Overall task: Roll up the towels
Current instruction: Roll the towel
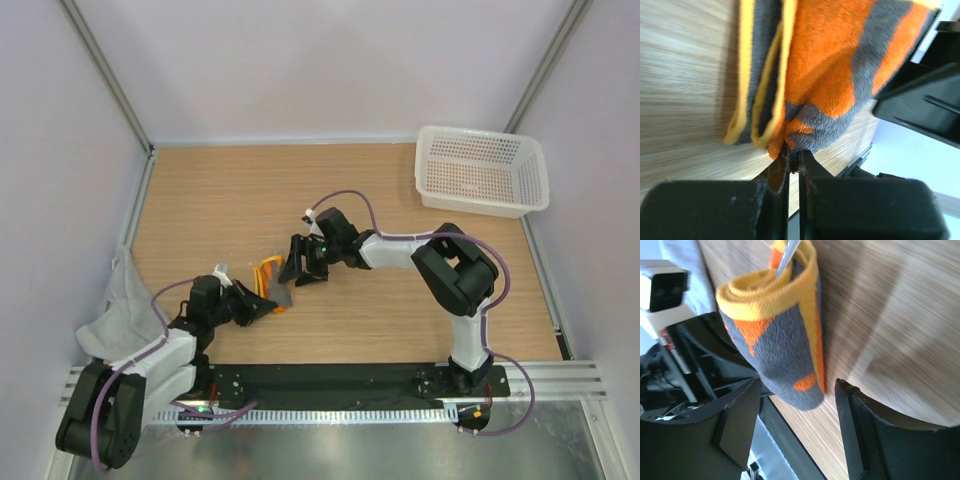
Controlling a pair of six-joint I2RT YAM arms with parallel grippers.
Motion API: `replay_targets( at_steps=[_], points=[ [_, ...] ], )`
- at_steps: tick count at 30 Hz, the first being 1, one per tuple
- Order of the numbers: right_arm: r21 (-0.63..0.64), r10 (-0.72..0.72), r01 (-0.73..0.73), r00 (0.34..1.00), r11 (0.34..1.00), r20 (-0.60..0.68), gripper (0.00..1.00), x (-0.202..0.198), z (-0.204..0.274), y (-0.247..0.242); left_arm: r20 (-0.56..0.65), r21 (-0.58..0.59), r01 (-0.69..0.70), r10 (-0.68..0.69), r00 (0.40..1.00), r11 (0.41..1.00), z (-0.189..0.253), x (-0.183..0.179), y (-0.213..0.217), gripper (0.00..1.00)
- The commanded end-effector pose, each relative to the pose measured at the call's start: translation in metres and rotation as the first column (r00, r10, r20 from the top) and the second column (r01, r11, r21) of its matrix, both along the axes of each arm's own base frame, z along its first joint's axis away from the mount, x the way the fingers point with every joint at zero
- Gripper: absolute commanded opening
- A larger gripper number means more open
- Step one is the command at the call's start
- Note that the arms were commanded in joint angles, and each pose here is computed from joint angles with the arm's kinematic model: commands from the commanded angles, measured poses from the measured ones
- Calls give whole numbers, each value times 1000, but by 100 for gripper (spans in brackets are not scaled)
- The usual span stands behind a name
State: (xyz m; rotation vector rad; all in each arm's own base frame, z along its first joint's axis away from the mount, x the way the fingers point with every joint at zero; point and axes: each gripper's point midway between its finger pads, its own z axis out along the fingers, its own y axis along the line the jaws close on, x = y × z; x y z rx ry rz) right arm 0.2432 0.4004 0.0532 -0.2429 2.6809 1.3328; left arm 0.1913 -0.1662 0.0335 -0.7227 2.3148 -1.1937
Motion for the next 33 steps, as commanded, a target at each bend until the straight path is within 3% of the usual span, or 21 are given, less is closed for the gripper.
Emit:
replay_targets(
  at_steps=[1,13,26,31,32,33],
  points=[
    [98,15,-19,999,995,42,68,4,11,20,-139,13,-2,4,990,1000,-26,-18,7,0],
    [60,60,-62,997,996,44,69,-6,-19,25,-222,24,-54,58,973,998,-30,-13,28,0],
    [117,88,-96,994,989,65,69,-10,-24,42,-393,-15,-59,48,918,998,-44,-26,33,0],
    [125,95,-102,993,987,64,63,-9,-28,50,-372,-14,-56,47,927,998,-43,-22,33,0],
    [128,98,-106,993,986,67,60,-10,-27,54,-372,-12,-58,50,927,998,-43,-22,34,0],
    [121,99,-107,993,987,65,51,-11,-31,56,-370,-13,-85,74,926,996,-43,-18,38,0]
  ],
)
